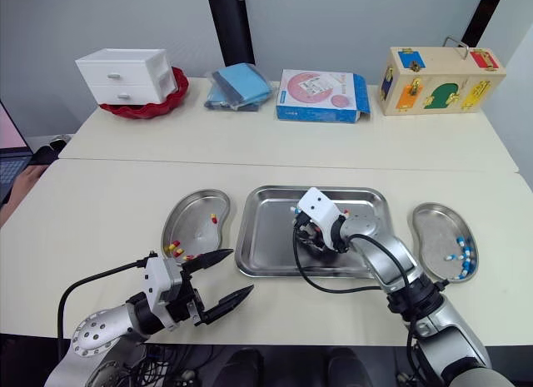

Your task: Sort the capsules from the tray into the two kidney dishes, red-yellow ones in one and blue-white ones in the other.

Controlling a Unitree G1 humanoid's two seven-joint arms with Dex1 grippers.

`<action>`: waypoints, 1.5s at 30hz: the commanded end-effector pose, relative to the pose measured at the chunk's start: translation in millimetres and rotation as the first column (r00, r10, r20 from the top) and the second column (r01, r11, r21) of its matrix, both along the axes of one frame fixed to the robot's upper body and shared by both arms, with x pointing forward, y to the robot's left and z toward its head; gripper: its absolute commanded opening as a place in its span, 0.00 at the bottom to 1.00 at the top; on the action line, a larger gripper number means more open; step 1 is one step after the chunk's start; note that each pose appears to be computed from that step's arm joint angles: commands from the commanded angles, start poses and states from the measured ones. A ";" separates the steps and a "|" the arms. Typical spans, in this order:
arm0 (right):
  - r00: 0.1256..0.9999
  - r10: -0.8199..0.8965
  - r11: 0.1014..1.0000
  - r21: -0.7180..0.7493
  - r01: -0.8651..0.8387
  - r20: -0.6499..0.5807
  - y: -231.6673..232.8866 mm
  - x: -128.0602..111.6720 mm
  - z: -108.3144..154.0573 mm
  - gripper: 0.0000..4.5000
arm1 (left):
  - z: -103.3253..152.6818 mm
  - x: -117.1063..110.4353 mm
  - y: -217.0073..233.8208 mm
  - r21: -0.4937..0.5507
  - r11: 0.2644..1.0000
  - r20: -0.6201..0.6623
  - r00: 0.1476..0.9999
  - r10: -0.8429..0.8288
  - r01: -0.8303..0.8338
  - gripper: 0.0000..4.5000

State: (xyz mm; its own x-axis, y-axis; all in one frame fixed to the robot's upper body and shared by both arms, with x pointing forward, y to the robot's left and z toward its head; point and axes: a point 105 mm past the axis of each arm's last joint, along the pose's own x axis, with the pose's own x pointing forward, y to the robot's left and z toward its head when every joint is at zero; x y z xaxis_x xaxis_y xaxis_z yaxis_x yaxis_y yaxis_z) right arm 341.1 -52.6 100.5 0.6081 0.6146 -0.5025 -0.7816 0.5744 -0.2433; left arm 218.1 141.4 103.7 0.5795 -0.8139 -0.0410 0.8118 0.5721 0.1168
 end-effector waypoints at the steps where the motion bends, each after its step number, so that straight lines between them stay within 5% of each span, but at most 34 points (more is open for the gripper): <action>1: 1.000 -0.004 1.000 -0.005 0.004 0.004 -2.0 0.8 1.4 0.32 | 6.8 -2.4 -4.8 0.003 1.000 0.031 0.999 -0.023 0.023 1.00; 5: 0.999 0.015 1.000 -0.019 -0.014 0.051 -0.2 2.1 6.2 0.14 | 5.4 -2.9 -4.0 0.003 1.000 0.026 0.999 -0.025 0.024 1.00; 11: 0.988 0.055 0.998 0.007 -0.057 0.142 0.1 -5.6 28.2 0.14 | 1.9 -8.4 -7.2 0.010 0.996 0.008 0.996 -0.093 0.093 1.00; 19: 0.981 0.043 0.994 0.091 -0.061 0.192 -41.7 -44.6 64.4 0.14 | 3.9 -17.6 -14.2 -0.006 0.954 0.031 0.953 -0.300 0.300 1.00; 31: 0.931 -0.346 0.934 0.137 0.330 0.114 -173.7 -92.9 76.5 0.14 | 3.3 -17.7 -19.4 -0.034 0.902 0.111 0.898 -0.426 0.431 1.00; 42: 0.778 -0.619 0.786 0.080 0.614 0.107 -246.7 -89.5 63.7 0.14 | 5.6 -16.7 -23.1 -0.057 0.891 0.140 0.888 -0.439 0.450 1.00; 45: 0.756 -0.647 0.763 0.092 0.640 0.102 -251.8 -88.5 63.3 0.34 | 7.0 -16.3 -24.1 -0.065 0.892 0.151 0.888 -0.434 0.447 1.00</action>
